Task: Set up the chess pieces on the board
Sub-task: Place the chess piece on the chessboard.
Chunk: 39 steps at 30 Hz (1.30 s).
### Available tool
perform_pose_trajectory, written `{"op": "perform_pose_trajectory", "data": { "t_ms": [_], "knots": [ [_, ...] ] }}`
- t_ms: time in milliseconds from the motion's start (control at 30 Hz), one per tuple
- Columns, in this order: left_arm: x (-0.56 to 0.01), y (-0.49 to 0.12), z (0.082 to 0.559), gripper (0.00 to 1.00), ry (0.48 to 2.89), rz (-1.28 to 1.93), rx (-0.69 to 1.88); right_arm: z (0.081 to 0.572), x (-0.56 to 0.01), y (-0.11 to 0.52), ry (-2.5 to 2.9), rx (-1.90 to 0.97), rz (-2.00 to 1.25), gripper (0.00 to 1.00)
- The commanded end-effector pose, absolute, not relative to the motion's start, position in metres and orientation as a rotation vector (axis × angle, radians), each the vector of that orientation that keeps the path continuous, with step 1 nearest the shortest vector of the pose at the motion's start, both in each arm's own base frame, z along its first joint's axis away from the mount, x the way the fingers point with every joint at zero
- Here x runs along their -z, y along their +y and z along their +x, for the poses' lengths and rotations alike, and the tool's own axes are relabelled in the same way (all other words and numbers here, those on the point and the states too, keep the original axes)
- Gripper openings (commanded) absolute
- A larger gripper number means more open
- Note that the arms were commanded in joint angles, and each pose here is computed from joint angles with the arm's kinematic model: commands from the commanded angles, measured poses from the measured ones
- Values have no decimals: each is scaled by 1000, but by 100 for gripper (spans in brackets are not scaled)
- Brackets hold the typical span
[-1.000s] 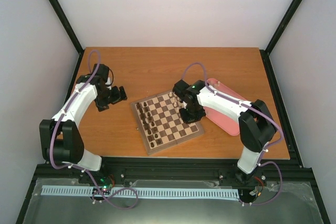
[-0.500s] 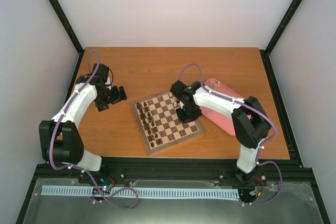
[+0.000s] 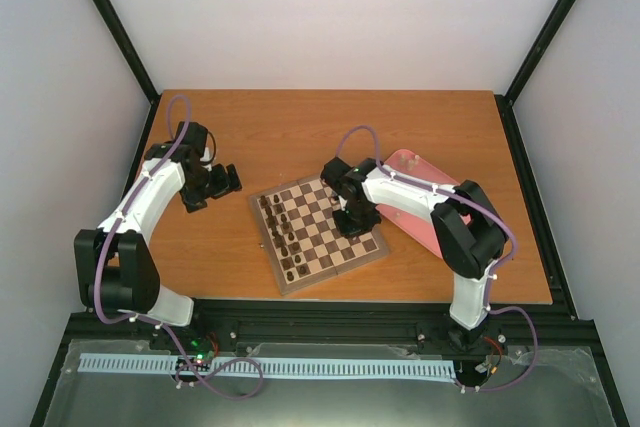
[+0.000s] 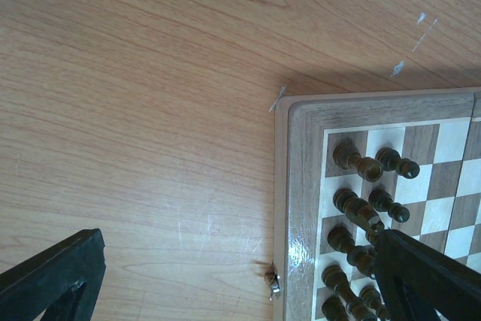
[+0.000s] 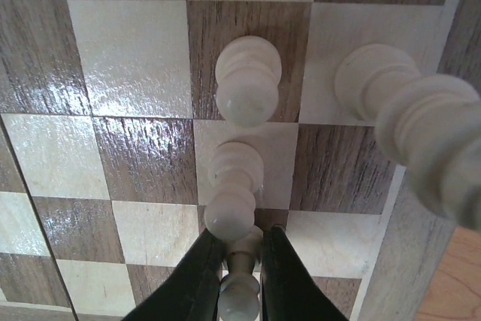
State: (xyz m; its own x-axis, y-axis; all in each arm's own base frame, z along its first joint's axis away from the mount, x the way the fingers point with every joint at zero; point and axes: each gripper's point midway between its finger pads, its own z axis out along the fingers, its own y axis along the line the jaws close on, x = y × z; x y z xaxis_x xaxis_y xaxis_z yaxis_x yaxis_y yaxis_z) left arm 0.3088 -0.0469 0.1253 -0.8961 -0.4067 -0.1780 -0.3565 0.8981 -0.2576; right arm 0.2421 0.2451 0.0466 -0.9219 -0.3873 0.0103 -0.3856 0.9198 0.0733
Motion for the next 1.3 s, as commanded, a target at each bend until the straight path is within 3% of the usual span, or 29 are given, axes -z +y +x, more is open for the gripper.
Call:
{"op": "perform_pose_trajectory", "data": {
  "t_ms": [0,300,567,700,867,1100,1267],
  "knots": [
    [-129,-47,308,100,2823,-538,315,237,-40,247,-3035,109,637,9],
    [-127,-47,307,100,2828,-539,314,234,-35,245,-3022,94,635,10],
    [-127,-48,307,100,2827,-541,318,234,-36,246,-3021,102,649,27],
    [-128,-47,307,100,2827,-539,315,235,-42,248,-3028,118,659,29],
    [-127,-47,306,100,2831,-538,308,241,-75,251,-3088,151,674,40],
    [-128,-47,305,100,2833,-531,310,248,-131,217,-3225,44,626,49],
    [-127,-48,306,100,2833,-527,319,272,-129,170,-3279,23,404,49]
  ]
}}
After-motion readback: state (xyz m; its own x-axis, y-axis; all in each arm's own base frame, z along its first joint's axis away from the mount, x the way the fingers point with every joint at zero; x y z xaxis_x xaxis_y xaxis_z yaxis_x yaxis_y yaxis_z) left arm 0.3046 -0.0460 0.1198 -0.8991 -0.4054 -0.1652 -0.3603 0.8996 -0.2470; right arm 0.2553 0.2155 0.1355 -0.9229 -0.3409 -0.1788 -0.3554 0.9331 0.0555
